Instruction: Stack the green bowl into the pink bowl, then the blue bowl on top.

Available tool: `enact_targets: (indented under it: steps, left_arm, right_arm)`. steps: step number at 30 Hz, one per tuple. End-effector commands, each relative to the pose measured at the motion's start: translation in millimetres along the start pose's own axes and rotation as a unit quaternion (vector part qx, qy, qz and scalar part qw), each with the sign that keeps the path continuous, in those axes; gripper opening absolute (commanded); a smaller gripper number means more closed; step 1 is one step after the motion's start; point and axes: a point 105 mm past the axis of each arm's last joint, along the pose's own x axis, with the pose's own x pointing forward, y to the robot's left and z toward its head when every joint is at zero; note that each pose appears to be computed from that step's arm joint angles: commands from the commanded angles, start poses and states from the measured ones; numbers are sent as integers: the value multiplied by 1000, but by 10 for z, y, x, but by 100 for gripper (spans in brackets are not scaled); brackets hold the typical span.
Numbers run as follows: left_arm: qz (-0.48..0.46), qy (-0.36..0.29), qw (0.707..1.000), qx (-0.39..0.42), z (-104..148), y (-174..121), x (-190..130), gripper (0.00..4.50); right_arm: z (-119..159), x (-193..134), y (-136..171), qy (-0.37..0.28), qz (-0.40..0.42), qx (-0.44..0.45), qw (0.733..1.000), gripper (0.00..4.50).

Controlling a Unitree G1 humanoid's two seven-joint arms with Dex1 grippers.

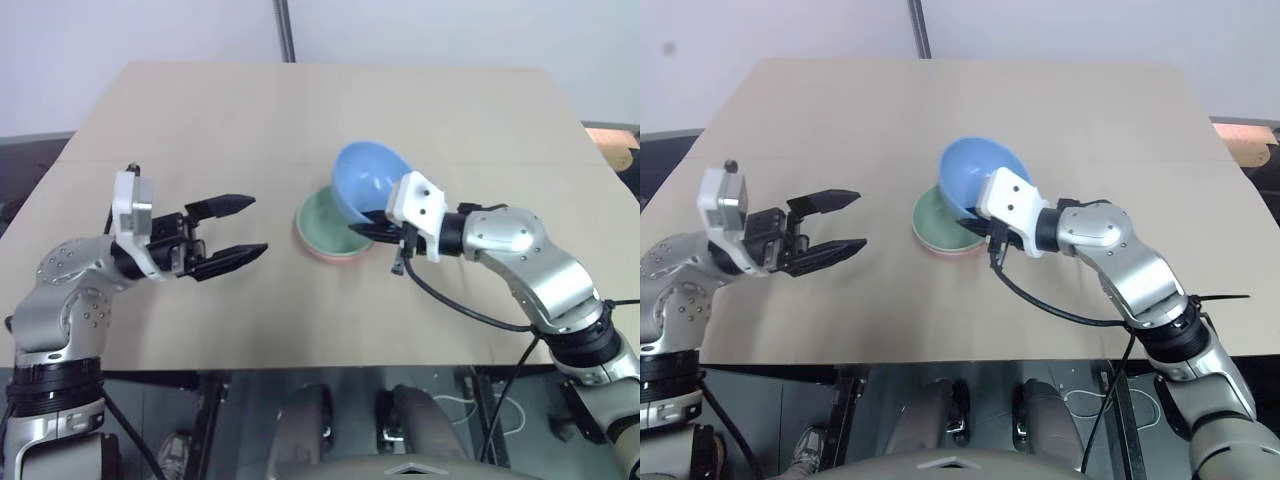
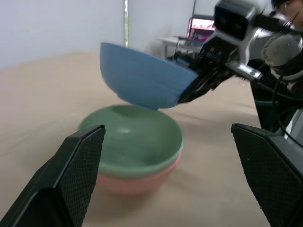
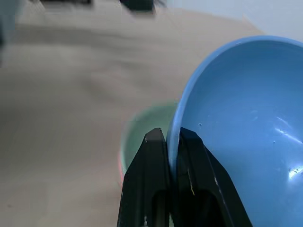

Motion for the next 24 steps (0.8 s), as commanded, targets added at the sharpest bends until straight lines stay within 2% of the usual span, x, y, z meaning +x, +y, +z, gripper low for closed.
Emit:
enact_targets:
  steps: [1, 6, 10, 12, 13, 14, 19, 24]
  left_arm:
    - [14, 4, 1000, 23, 72, -8, -69, 450]
    - [16, -2, 1000, 22, 75, -57, -36, 450]
    - [18, -5, 1000, 19, 71, -83, 1, 450]
    - [19, -6, 1000, 19, 75, -100, 18, 450]
    - [26, -8, 999, 19, 89, -101, 16, 450]
    - [40, -9, 999, 16, 103, -88, 8, 450]
    - [86, 11, 996, 12, 49, -70, -12, 450]
    - [134, 25, 990, 24, -35, -64, -62, 450]
  right_arm:
    - [219, 26, 6, -26, 29, -53, 998, 4]
    - [75, 121, 47, -9, 69, -36, 997, 4]
    - [-136, 232, -55, 5, 47, -11, 999, 163]
    - [-192, 222, -200, 9, -2, -30, 999, 251]
    - [-121, 172, -260, -8, -22, -25, 999, 304]
    - [-25, 93, -300, -29, -35, -22, 999, 324]
    - [217, -277, -216, -104, -53, 12, 993, 324]
    - [33, -570, -143, -78, -79, 72, 991, 324]
